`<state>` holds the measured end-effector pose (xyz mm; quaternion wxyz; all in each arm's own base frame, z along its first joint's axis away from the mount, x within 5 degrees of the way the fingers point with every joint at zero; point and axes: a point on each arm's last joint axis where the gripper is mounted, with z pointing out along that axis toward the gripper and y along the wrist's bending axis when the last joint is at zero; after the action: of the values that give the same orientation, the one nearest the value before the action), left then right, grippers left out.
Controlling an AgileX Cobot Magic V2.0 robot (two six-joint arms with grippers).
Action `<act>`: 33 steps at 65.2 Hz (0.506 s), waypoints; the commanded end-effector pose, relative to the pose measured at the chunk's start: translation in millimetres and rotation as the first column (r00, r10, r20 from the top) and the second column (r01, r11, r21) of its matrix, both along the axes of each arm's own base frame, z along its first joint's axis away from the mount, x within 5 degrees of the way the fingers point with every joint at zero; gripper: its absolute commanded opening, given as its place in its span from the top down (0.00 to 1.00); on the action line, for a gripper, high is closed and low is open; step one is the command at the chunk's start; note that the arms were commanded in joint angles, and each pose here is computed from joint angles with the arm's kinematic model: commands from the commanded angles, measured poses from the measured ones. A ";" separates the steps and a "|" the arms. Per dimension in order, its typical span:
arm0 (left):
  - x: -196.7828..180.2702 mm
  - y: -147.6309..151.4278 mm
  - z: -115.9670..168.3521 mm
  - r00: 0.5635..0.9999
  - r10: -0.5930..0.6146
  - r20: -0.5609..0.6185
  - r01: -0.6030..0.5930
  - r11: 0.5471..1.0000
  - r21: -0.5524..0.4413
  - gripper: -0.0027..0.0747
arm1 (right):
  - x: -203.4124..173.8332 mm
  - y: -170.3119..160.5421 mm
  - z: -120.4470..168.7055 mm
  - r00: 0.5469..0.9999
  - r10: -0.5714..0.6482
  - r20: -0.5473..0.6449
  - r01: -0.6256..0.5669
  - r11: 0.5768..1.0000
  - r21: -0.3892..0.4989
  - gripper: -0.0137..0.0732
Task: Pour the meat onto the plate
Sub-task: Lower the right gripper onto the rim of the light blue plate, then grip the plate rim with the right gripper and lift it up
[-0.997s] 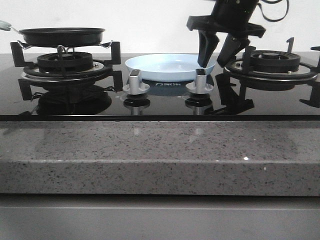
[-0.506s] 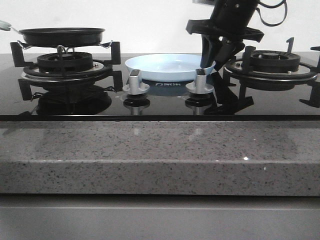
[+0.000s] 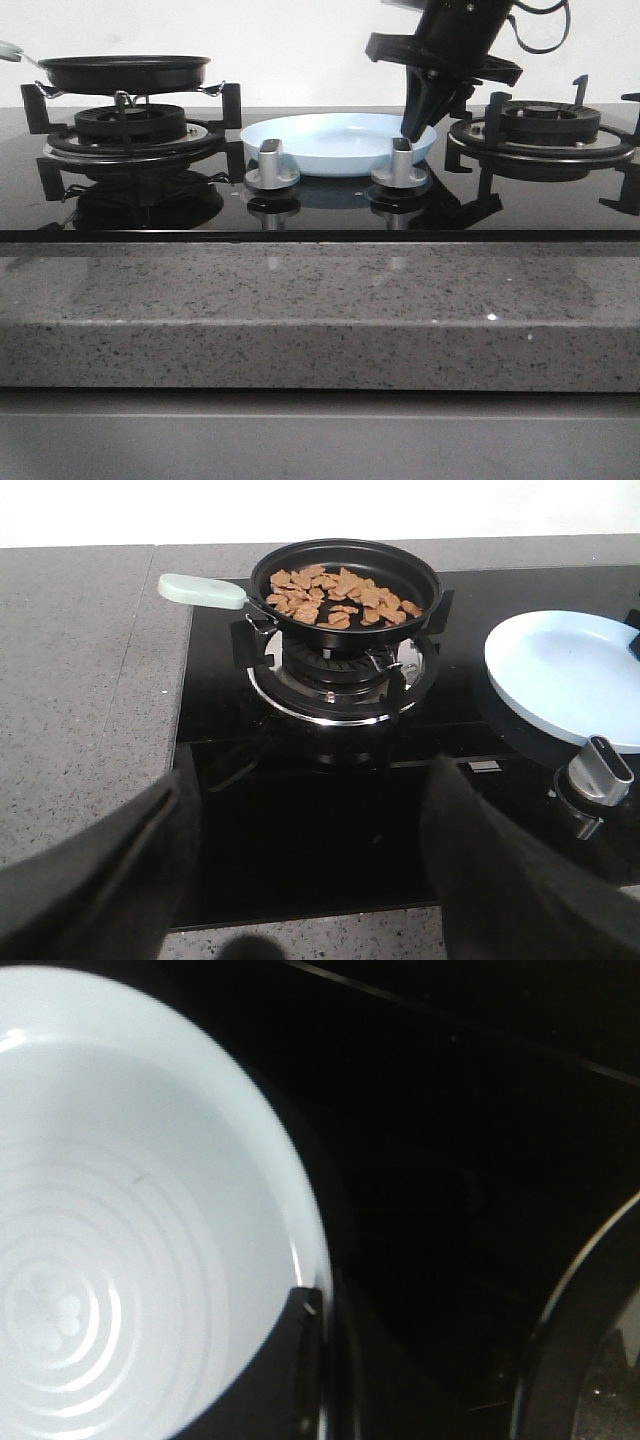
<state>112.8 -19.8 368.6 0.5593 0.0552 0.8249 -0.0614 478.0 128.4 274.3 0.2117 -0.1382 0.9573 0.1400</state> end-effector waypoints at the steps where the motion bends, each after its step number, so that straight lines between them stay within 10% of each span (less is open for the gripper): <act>1: 1.4 -1.1 17.2 0.994 -0.006 0.110 0.008 1.000 -0.019 0.36 | -7.6 -4.4 40.2 0.994 -0.002 0.112 0.000 1.000 0.016 0.92; 33: 1.4 -1.1 17.2 0.994 -0.006 0.110 0.008 1.000 -0.019 0.36 | -22.2 -9.5 88.5 0.969 -0.073 0.234 0.050 0.993 0.102 0.92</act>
<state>112.8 -19.8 368.6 0.5593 0.0552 0.8249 -0.0614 473.5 127.8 299.0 0.2492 -0.1165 0.9493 0.1520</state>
